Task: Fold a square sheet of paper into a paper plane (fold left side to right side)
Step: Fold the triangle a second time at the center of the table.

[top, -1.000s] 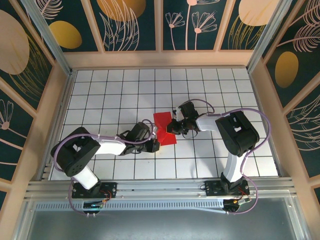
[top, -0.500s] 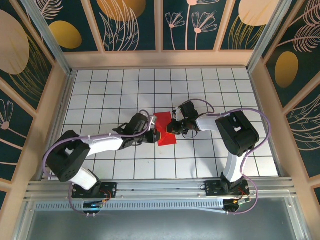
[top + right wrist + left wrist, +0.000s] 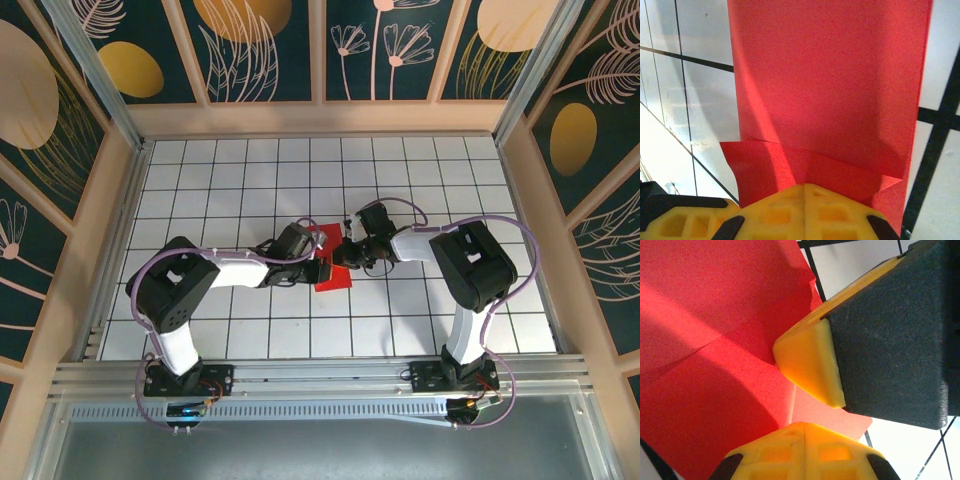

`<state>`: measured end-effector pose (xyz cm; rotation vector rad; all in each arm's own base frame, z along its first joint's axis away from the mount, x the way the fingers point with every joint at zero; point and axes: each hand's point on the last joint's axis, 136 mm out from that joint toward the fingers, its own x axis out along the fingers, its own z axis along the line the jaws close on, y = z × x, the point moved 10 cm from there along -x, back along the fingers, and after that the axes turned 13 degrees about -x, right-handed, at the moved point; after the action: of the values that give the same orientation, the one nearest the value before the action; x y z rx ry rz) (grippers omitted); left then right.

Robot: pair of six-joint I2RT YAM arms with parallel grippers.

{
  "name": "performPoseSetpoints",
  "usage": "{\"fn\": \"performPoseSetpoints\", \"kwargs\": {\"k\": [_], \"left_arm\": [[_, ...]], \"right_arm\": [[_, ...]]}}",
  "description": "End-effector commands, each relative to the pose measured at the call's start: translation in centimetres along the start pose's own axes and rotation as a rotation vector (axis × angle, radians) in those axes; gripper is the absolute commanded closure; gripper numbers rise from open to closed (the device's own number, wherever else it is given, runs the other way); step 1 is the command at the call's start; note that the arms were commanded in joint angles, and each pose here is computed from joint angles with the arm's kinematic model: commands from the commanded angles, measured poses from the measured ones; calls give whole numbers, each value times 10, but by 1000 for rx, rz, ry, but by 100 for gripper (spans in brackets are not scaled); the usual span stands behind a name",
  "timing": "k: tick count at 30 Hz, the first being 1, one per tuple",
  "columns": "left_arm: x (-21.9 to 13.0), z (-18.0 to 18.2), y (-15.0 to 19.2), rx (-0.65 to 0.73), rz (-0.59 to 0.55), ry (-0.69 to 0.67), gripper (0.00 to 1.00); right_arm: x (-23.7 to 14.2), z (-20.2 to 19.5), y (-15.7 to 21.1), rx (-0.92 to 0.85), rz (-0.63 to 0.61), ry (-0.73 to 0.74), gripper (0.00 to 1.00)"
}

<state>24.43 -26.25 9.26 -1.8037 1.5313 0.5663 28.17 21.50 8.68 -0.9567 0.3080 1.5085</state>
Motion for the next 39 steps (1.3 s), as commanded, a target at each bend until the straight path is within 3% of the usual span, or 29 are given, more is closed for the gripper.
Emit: {"fn": "performPoseSetpoints", "kwargs": {"k": [1,12,29,34,39], "left_arm": [[6,-1,-3,18,13,19,100],[8,20,11,-6,33,-63,100],[-24,29,52,51,47,-64,99],[-37,25,51,42,-18,-46,99],[-61,12,36,11,-180,-51,81]], "right_arm": [[15,-19,29,60,125,111,100],[14,-20,29,58,131,122,100],[12,-20,26,50,132,127,100],[8,-12,19,33,105,90,100],[-8,11,-4,-12,7,22,98]]}}
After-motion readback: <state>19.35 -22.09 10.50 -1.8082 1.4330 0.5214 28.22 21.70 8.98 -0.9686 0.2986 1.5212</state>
